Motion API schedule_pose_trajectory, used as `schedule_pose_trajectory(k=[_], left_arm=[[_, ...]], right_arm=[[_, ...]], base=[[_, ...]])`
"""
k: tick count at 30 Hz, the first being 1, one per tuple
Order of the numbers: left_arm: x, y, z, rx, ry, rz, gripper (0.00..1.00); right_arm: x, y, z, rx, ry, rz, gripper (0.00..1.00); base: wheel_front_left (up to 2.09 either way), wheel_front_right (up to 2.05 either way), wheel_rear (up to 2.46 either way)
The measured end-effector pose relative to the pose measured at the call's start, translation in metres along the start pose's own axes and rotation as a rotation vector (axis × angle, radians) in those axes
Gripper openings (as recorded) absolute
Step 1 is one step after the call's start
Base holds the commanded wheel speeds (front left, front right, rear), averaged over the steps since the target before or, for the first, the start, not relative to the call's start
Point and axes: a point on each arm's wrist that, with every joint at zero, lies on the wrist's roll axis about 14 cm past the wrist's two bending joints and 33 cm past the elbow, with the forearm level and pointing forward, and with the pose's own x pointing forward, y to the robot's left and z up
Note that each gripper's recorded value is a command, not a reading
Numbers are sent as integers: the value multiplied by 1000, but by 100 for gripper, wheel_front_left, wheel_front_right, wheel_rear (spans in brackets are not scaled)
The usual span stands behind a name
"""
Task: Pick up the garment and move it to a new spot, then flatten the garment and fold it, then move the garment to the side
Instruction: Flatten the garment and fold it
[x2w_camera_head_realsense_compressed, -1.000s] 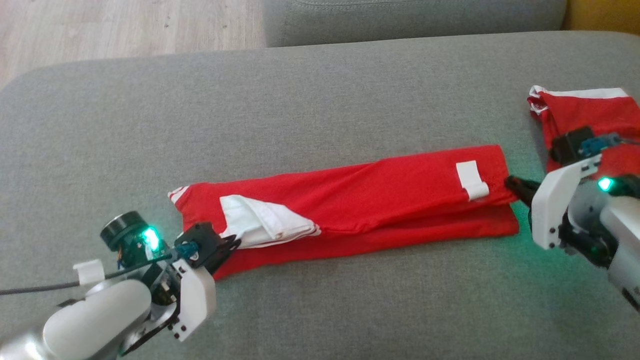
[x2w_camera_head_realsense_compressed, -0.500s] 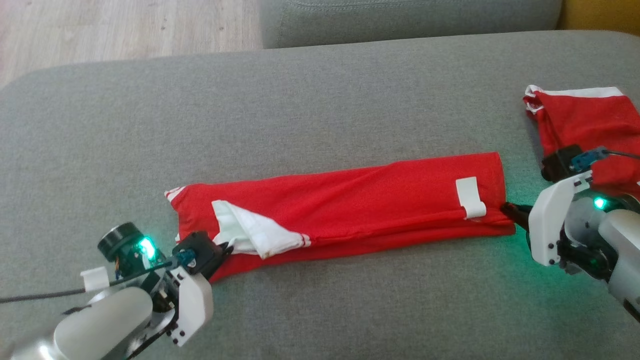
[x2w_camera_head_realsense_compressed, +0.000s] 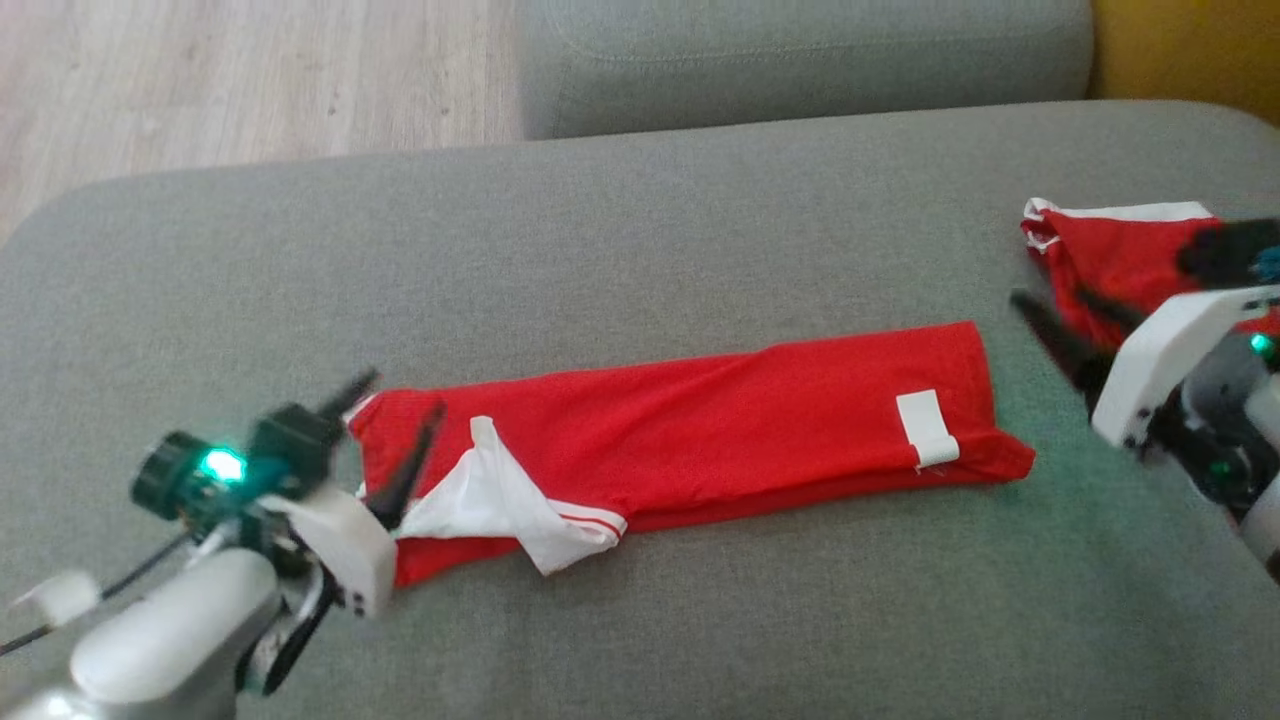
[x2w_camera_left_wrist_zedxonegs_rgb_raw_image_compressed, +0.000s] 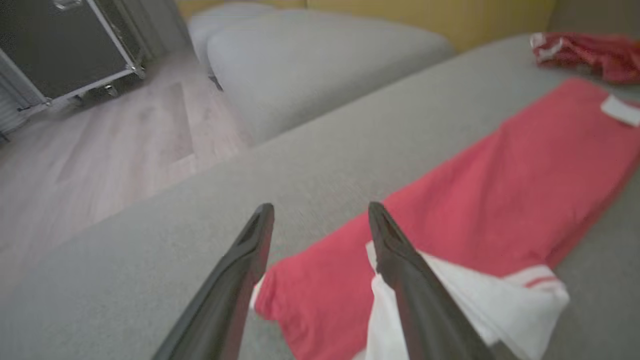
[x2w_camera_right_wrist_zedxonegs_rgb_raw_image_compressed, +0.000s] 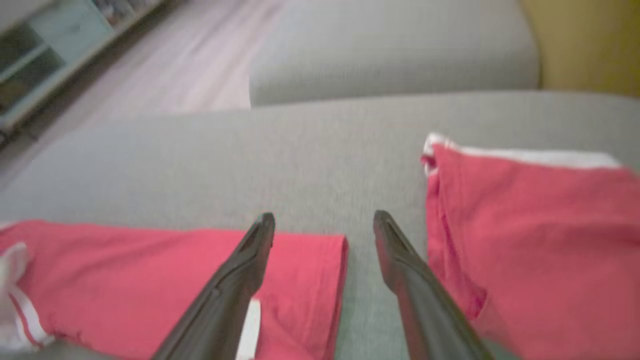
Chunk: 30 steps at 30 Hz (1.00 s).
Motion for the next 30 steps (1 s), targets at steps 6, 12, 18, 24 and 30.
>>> schedule_pose_trajectory(k=[6, 12, 18, 24, 30], left_arm=[[-19, 38, 46, -186, -260, 206, 100], [-40, 54, 74, -310, -413, 331, 100], [-58, 52, 65, -387, -491, 420, 100], [-64, 43, 36, -460, -476, 450, 100], [-59, 42, 25, -473, -474, 443, 100]], right_arm=[[-11, 16, 72, 19, -403, 16, 100], [-14, 30, 75, 45, -546, 11, 100], [-24, 39, 65, 81, -644, -37, 100], [-28, 55, 13, 132, -618, -92, 100], [-24, 58, -3, 118, -588, -117, 100]], base=[[0, 0, 0], [0, 0, 0], [0, 0, 0], [0, 0, 0], [0, 0, 0]])
